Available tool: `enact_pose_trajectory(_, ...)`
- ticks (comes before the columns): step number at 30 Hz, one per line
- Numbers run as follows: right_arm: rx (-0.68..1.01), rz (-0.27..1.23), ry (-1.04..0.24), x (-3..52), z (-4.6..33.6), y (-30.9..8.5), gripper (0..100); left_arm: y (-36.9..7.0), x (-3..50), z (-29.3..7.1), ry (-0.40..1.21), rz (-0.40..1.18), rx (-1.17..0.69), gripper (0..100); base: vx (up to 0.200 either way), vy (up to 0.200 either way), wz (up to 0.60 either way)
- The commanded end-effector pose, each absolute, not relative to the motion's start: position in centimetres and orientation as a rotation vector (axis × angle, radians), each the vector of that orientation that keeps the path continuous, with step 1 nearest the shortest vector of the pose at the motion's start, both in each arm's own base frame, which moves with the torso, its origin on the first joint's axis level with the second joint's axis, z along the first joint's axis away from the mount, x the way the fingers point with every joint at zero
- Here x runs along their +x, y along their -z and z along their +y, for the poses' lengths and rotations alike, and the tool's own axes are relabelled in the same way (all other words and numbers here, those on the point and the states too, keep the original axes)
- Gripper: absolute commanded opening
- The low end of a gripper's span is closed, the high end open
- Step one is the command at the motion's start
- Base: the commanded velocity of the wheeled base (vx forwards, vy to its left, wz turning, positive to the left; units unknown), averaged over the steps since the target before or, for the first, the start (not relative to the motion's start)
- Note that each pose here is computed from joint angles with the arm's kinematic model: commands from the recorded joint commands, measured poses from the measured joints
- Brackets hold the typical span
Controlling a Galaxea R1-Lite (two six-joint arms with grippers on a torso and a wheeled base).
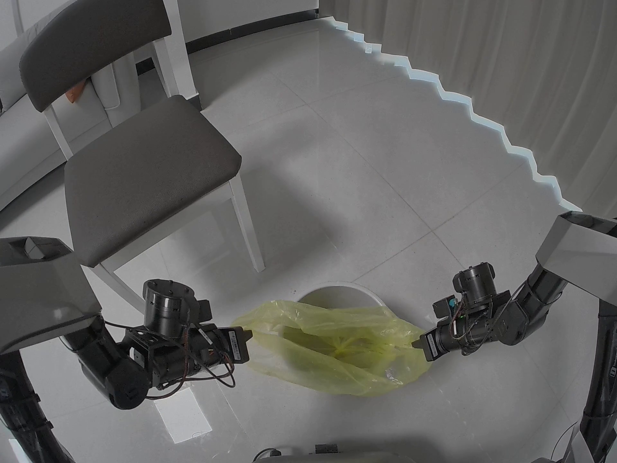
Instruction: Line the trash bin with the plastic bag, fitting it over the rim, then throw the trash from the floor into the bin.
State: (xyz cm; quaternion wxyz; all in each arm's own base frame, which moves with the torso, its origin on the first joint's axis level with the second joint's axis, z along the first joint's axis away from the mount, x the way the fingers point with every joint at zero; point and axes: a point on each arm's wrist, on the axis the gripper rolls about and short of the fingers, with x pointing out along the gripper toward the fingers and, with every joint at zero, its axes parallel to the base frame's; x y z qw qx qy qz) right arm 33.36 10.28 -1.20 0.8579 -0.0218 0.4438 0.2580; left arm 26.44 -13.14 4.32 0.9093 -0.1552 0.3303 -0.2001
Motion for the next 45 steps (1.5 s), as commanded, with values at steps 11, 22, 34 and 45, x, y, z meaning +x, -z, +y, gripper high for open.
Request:
enact_pose_trajectory(11, -0.097, 0.97, -0.624, 30.7, 12.9, 1.3, 0, -2.8, 23.9, -13.2, 0.429, 0.77, -0.285, 0, 0.0, 0.0, 0.0)
enact_pose_trajectory(22, -0.082, 0.941, -0.581, 34.4, 13.2, 3.0, 0, 1.3, 28.2, -14.0, 0.423, 0.73, -0.237, 0, 0.0, 0.0, 0.0)
enact_pose_trajectory(34, -0.056, 0.869, -0.532, 36.2, 11.5, 1.2, 0, 0.8, 31.4, -14.6, 0.43, 0.64, -0.273, 0, 0.0, 0.0, 0.0)
enact_pose_trajectory(45, -0.063, 0.893, -0.534, 35.5, 11.3, 1.6, 100, 1.0, 30.5, -14.5, 0.438, 0.633, -0.277, 0, 0.0, 0.0, 0.0)
